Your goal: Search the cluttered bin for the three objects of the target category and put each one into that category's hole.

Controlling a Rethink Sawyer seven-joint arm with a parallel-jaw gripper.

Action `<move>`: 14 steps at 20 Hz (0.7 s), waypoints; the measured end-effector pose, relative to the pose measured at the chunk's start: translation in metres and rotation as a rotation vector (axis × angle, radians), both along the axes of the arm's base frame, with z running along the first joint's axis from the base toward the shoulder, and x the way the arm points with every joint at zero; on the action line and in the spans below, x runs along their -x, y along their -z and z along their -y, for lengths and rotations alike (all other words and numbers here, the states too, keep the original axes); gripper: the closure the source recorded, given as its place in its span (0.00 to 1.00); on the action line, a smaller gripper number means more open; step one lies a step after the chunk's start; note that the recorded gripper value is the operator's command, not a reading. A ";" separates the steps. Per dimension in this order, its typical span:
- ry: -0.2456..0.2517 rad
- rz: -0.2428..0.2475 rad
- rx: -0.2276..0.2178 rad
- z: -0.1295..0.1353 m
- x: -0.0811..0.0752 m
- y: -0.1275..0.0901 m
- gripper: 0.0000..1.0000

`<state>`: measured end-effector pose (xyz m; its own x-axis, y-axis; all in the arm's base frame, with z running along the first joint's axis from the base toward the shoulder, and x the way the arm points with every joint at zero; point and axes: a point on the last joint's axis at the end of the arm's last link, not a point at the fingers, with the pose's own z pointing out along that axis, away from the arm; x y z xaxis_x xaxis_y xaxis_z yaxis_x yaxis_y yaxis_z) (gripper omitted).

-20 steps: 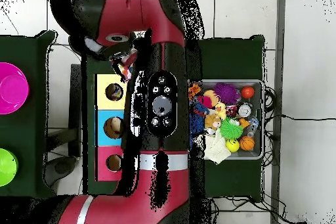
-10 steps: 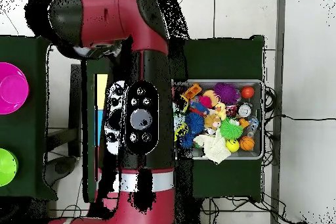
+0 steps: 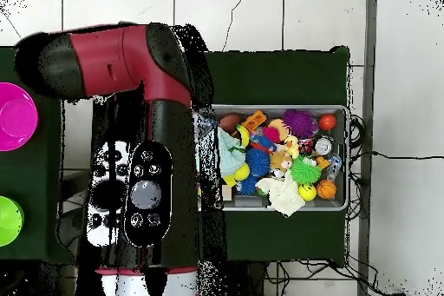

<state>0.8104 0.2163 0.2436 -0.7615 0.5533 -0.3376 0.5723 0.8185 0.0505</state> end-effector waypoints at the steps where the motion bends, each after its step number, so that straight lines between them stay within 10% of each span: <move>1: -0.006 0.012 0.001 -0.002 0.004 0.002 1.00; 14: -0.006 -0.024 0.002 0.010 0.066 0.063 1.00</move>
<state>0.7444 0.2066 0.1810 -0.7730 0.5476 -0.3203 0.5680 0.8223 0.0348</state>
